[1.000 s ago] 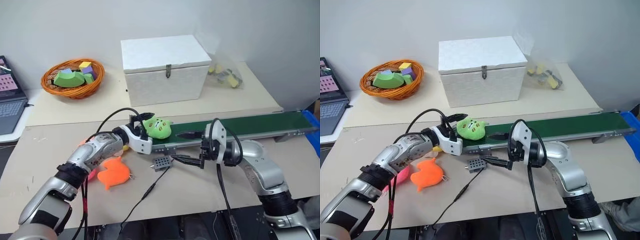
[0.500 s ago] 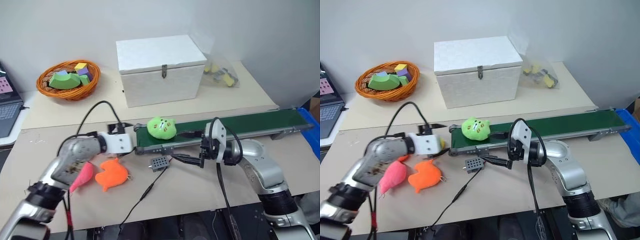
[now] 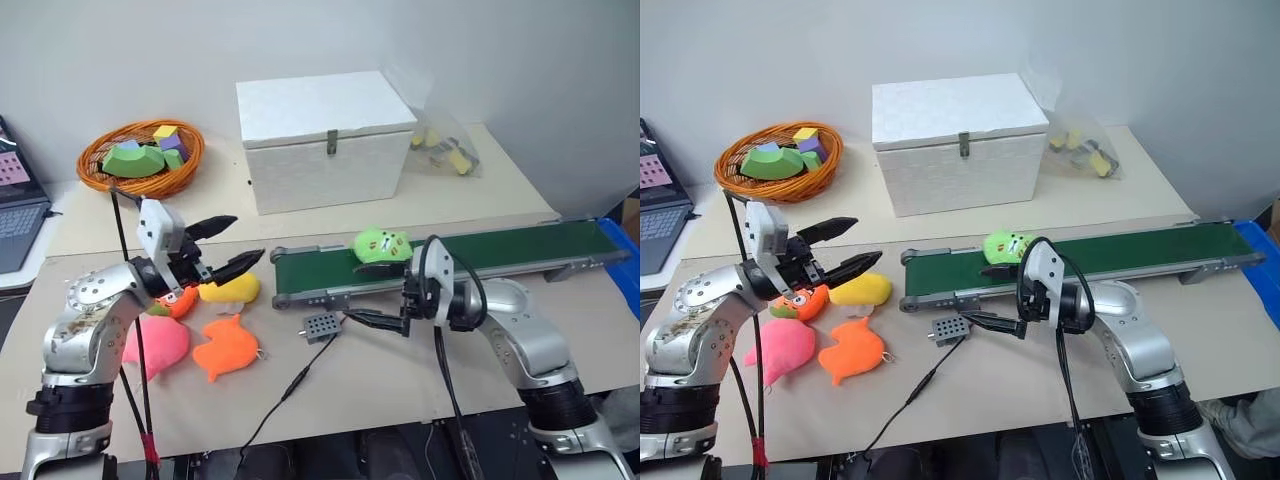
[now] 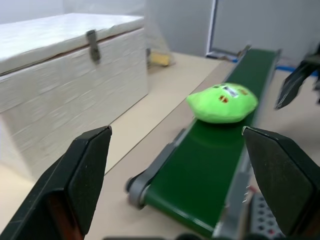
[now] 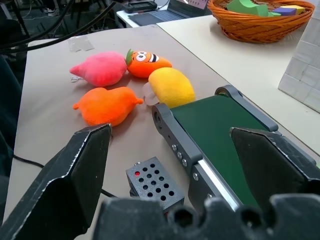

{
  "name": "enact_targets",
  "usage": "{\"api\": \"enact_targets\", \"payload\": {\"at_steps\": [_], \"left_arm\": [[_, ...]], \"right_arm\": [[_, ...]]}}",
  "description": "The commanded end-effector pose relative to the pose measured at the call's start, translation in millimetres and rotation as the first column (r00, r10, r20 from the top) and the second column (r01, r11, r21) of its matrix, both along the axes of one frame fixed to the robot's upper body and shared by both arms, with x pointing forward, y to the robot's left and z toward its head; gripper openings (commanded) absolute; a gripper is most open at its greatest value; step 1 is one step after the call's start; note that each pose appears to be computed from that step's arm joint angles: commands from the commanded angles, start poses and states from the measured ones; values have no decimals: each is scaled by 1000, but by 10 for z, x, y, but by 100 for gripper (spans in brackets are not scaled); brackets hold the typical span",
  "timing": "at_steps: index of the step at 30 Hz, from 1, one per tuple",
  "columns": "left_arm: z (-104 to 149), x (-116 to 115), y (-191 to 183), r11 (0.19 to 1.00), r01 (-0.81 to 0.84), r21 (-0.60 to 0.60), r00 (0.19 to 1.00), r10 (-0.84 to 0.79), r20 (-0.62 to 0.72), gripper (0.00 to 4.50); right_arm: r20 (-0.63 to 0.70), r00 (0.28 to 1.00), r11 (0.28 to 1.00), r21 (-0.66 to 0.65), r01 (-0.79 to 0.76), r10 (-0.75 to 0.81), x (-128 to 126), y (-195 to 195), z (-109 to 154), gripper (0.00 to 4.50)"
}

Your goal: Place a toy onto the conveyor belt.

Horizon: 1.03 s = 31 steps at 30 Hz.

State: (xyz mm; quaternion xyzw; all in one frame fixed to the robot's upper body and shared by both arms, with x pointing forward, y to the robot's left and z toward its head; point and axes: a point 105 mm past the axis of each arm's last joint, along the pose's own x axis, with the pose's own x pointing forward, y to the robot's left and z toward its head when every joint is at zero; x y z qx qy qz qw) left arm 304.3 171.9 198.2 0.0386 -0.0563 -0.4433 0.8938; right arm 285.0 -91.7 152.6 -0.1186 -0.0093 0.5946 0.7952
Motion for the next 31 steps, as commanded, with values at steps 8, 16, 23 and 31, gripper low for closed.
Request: {"api": "enact_targets", "payload": {"at_steps": [8, 16, 23, 31], "left_arm": [[-13, -334, -261, 977, 209, 30, 974, -206, -97, 448], [-174, -397, -338, 963, 257, 78, 959, -244, -142, 448], [-285, -425, -354, 958, 264, 108, 956, -245, -161, 448], [-301, -453, -385, 955, 280, 101, 951, -262, -167, 448]], "right_arm": [[13, 1000, 1000, 21, -3, 3, 3, -44, 106, 450], [10, 1000, 1000, 15, -11, 11, -6, -47, 103, 450], [11, 1000, 1000, 9, -10, 10, -5, -50, 102, 450], [12, 1000, 1000, 5, -12, 12, 1, -48, 102, 450]]}}
